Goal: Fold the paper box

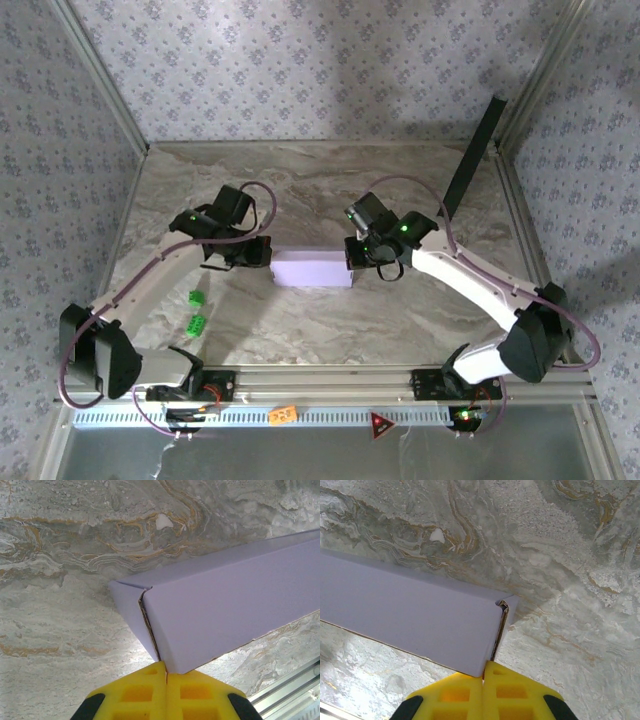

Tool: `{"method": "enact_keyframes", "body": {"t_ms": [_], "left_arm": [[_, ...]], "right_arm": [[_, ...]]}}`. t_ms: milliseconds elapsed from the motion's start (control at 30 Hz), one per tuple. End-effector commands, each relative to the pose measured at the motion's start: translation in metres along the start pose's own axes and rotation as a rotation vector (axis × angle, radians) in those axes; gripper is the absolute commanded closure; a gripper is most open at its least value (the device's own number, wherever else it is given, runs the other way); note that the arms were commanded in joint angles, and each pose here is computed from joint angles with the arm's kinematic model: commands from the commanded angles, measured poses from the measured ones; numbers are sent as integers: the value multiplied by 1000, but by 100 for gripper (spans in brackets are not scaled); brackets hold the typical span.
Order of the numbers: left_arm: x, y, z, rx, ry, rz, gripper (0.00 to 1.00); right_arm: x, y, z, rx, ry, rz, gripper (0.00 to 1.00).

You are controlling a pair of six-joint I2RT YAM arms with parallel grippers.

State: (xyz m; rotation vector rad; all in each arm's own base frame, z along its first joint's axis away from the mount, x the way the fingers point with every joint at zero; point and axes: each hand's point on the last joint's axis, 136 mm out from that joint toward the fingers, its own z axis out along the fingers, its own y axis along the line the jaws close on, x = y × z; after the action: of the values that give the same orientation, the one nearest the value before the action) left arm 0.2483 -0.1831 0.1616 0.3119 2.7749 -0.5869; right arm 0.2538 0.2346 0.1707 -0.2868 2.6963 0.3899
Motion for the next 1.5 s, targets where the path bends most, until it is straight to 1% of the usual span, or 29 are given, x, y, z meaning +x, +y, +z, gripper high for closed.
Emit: {"method": "enact_keyframes", "body": {"t_ms": [0,67,167,300,367,433,533,600,733,833,933,967,1133,1200,1300,1467], "left_arm": [[15,9,2,-36,38,-20,94],[11,5,-6,-26,14,-17,89],[-3,-5,-31,-10,-58,5,78],[-19,-18,-60,26,-178,27,70],[-27,-20,-67,29,-222,37,67],[-33,-19,-67,16,-239,41,65],[-40,-19,-60,9,-222,47,65],[-42,-20,-52,14,-199,51,67],[-43,-22,-36,37,-151,57,76],[-36,-15,-21,16,-106,52,82],[-25,-8,-8,4,-57,36,85],[-22,-7,-5,3,-44,32,86],[-15,-3,0,0,-27,27,87],[-13,-3,1,1,-25,24,87],[-11,-2,3,0,-19,22,87],[-9,0,6,-1,-17,13,87]], "right_arm": [[20,-12,10,43,46,17,100],[21,-13,11,46,46,18,100],[20,-12,9,46,37,14,100],[20,-11,10,46,38,11,100],[20,-11,11,43,38,10,100],[21,-11,12,45,39,8,100],[21,-10,11,44,42,7,100],[20,-10,11,45,40,8,100],[19,-9,9,44,38,8,100],[17,-9,7,47,33,8,100],[14,-8,1,42,17,7,94],[7,-3,-7,25,-8,9,91],[-9,7,-32,-12,-65,3,77],[-16,14,-41,-40,-83,0,74],[-28,24,-49,-77,-107,-6,74],[-35,37,-37,-117,-77,-16,85]]}}
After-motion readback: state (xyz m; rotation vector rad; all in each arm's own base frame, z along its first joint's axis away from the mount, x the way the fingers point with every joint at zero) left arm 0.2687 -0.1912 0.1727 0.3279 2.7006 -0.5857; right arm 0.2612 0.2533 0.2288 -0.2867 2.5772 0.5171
